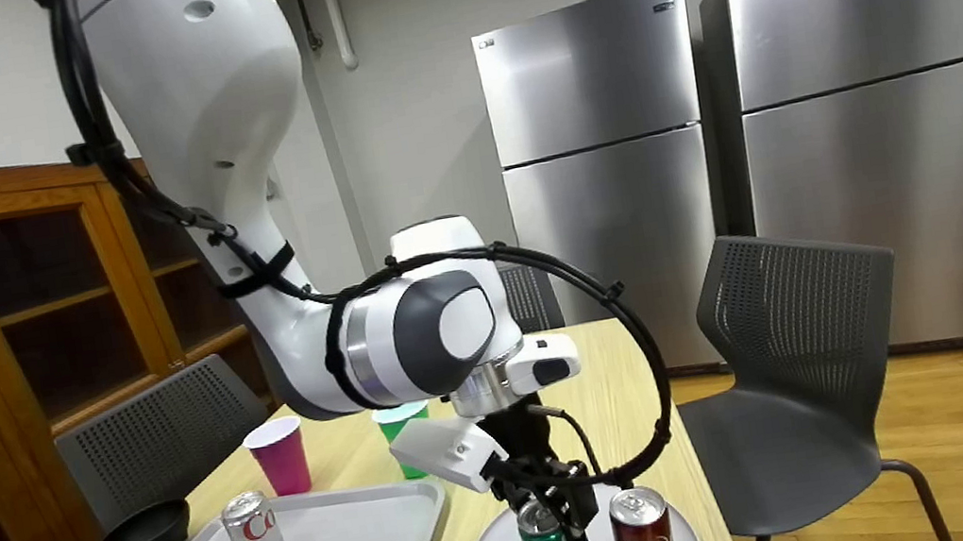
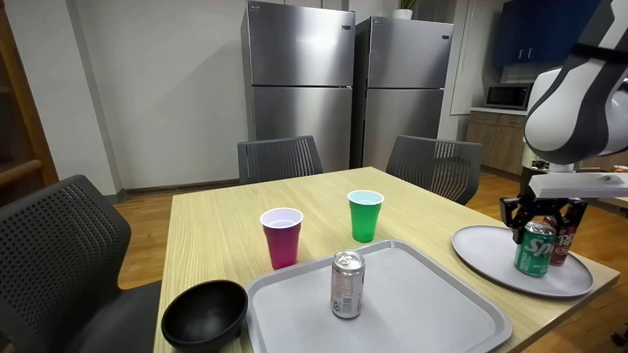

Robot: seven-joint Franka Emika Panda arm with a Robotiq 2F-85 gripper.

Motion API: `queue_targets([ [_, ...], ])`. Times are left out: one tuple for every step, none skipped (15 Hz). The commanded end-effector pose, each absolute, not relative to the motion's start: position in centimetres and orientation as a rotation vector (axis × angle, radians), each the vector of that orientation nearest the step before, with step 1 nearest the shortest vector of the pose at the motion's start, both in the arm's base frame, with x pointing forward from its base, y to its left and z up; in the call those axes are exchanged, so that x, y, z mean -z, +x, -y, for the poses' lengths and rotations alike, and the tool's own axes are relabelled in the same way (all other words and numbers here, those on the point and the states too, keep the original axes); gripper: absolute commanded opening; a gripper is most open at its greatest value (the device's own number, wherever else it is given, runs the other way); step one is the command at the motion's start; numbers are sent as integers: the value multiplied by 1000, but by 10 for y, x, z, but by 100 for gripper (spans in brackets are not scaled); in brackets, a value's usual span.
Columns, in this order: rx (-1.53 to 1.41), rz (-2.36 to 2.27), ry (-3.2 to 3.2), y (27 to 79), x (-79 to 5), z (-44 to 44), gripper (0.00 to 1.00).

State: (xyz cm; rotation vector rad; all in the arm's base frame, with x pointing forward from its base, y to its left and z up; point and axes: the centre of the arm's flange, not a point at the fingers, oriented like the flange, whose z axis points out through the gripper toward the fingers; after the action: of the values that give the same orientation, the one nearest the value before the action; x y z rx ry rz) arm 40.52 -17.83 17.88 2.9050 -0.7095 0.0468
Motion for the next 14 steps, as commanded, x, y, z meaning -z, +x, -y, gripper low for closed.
queue_targets([
  [-63,713,2896,404,-180,175,39],
  [-60,713,2896,404,-180,174,39],
  [-56,714,2901,404,-181,173,39],
  [-54,716,2899,404,-181,172,39],
  [-45,713,2910,402,-184,168,39],
  [-50,702,2911,401,-187,164,39],
  [-53,693,2916,400,-193,160,39],
  [-52,686,2918,400,-198,157,39],
  [-56,672,2924,400,-203,153,39],
  [-59,660,2935,400,-208,149,39],
  [-67,649,2938,401,-212,145,39],
  [-74,632,2949,401,-217,140,39],
  [-79,620,2954,402,-220,135,39],
  [-91,604,2962,403,-225,130,39],
])
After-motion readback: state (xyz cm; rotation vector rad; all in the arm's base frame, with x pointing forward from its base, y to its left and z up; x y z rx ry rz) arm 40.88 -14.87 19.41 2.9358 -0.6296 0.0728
